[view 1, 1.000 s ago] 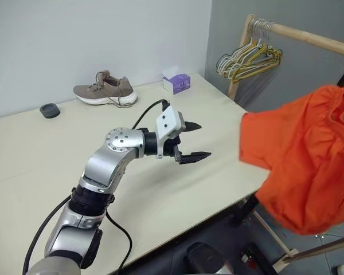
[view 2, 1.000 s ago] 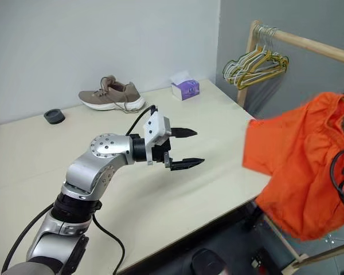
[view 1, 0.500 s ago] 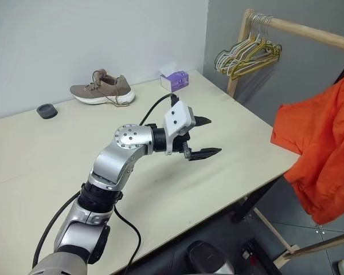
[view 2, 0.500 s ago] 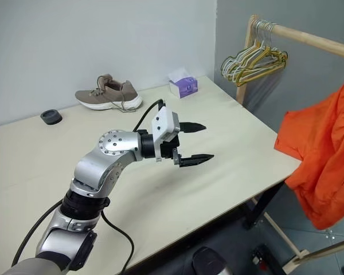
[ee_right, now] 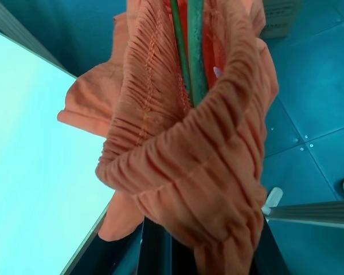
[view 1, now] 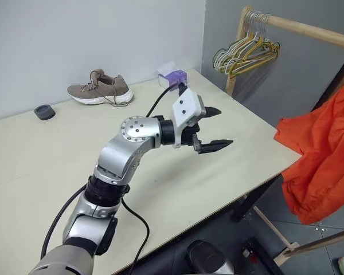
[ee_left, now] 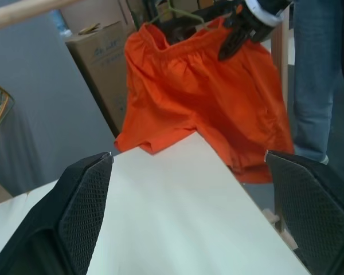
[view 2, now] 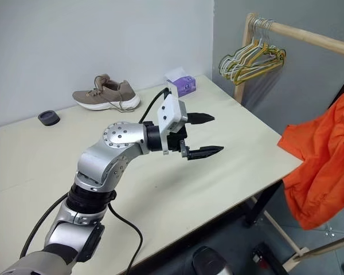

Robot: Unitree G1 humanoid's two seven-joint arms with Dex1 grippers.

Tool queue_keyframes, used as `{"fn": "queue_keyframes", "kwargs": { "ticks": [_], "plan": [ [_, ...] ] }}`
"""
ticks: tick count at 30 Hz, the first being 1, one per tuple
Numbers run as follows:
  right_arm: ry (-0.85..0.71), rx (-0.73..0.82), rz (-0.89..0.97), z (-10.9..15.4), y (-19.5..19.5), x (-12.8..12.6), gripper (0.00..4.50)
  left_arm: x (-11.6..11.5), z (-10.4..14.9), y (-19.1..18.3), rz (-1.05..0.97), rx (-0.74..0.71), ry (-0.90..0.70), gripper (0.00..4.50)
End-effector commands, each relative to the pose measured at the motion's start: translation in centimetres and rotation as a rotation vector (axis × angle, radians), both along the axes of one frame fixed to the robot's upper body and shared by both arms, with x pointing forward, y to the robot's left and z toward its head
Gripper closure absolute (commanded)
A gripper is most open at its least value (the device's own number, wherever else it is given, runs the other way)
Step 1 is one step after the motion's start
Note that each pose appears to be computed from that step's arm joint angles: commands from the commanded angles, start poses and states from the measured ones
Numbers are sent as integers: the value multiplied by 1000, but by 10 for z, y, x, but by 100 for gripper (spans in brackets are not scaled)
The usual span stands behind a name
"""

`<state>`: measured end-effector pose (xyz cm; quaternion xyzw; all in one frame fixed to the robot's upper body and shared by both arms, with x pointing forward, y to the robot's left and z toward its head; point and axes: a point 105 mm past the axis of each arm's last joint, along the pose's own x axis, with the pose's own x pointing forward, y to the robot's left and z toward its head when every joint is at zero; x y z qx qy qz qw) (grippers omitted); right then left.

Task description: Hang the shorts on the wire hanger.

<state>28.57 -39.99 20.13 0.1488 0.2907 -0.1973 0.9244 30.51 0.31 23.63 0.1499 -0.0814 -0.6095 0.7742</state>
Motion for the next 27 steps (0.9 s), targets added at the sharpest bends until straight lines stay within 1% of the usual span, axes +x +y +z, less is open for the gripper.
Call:
{"fn": "queue_keyframes", "kwargs": {
  "ticks": [1, 4, 6, 7, 8, 11, 15, 17, 20, 22, 27],
  "plan": [
    [-81, 1, 0, 18, 2, 2, 450, -2, 16, -3, -13, -38, -17, 1],
    [-115, 10, -14, 22, 3, 3, 373, -4, 16, -7, -28, -38, -9, 0],
    [-142, 19, -15, 25, 4, 4, 311, -5, 18, -9, -38, -45, 1, 0],
    [-158, 21, -11, 27, 5, 4, 271, -6, 19, -10, -43, -47, 5, 0],
    [-176, 22, -7, 30, 7, 5, 244, -7, 19, -11, -48, -49, 10, 0],
    [-217, 10, 1, 38, 8, 3, 145, -8, 19, -12, -54, -49, 19, 0],
    [-274, -23, -88, 57, -4, -6, 9, -9, 18, -11, -51, -44, 26, 0],
    [-292, -36, -110, 63, -6, -8, 4, -9, 16, -11, -52, -41, 30, 0],
    [-382, -31, -141, 84, -3, -7, 4, -10, 14, -10, -64, -40, 54, 0],
    [-417, -29, -147, 92, -2, -7, 4, -10, 13, -10, -66, -38, 59, 0],
    [-469, -124, -165, 110, -2, -11, 4, -10, 9, -9, -70, -24, 61, 0]
  ]
}}
